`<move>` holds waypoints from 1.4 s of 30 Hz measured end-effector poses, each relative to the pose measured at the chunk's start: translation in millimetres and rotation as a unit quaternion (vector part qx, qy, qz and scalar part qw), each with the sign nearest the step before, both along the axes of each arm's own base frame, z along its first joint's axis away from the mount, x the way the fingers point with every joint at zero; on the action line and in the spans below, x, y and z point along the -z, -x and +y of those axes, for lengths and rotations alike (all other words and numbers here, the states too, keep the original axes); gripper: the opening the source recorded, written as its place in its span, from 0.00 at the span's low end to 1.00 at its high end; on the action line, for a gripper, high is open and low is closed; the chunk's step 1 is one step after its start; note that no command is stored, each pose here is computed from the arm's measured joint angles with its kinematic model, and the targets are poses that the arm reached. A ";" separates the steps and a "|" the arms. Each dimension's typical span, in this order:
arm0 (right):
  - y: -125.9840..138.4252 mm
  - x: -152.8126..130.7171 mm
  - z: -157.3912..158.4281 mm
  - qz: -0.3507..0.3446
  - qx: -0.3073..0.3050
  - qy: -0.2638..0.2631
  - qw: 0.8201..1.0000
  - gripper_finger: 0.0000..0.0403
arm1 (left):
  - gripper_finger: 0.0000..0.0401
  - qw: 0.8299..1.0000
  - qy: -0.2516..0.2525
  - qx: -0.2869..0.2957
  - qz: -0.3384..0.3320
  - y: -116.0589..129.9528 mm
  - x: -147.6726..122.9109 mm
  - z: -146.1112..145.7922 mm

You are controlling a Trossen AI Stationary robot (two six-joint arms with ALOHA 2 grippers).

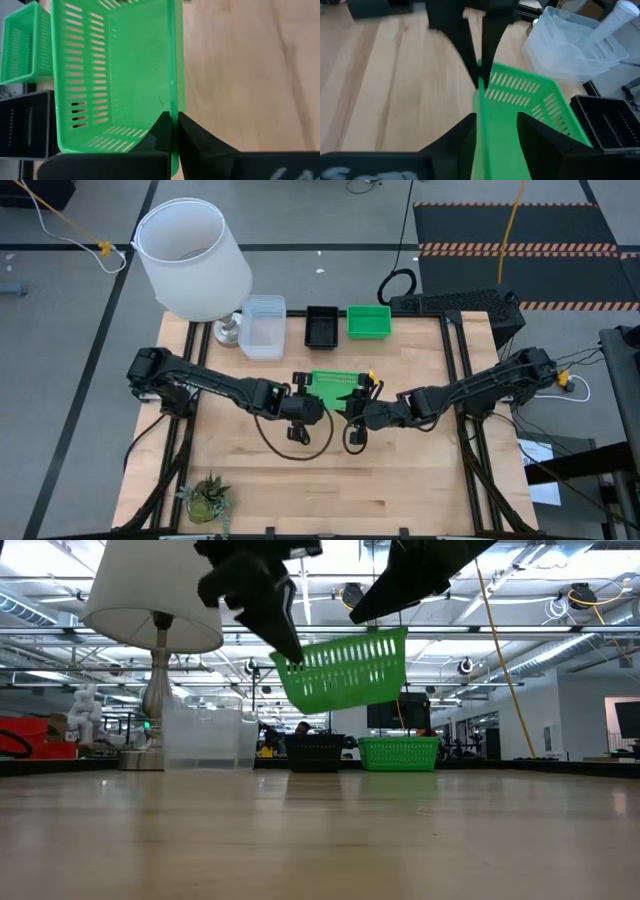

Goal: Stack baskets by color
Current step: Stack the green bin on the top stacked green bins

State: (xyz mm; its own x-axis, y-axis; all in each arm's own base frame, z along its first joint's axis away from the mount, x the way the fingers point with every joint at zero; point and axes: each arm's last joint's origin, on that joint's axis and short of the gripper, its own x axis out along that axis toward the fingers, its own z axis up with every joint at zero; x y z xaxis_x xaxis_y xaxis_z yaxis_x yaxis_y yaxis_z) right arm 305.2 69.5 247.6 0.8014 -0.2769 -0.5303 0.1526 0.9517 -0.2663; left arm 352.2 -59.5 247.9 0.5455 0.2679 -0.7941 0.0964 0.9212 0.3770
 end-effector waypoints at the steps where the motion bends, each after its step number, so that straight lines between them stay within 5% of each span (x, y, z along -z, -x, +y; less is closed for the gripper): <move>1: 0.0 0.2 -0.3 0.001 -0.001 0.000 1.000 0.33 | 0.02 1.000 -0.009 0.000 0.004 -2.1 3.9 -0.1; 10: 1.3 5.5 -8.8 0.033 -0.006 -0.029 0.999 0.24 | 0.07 0.998 -0.065 -0.014 -0.012 -10.3 10.0 1.3; 27: 4.3 13.5 -15.6 0.051 0.010 0.013 0.999 0.23 | 0.05 0.996 -0.069 0.003 -0.052 -16.9 4.5 -2.8; 32: 4.6 13.6 -15.8 0.055 0.009 0.027 0.998 0.13 | 0.04 0.996 -0.069 0.004 -0.056 -17.7 3.9 -2.8; 35: 5.5 14.6 -16.1 0.065 0.003 0.035 0.997 0.03 | 0.09 0.996 -0.072 0.001 -0.059 -18.1 3.5 -2.4; 42: 7.3 17.2 -20.5 0.090 -0.003 0.055 0.994 0.03 | 0.34 0.992 -0.083 -0.018 -0.090 -11.1 -5.0 -20.5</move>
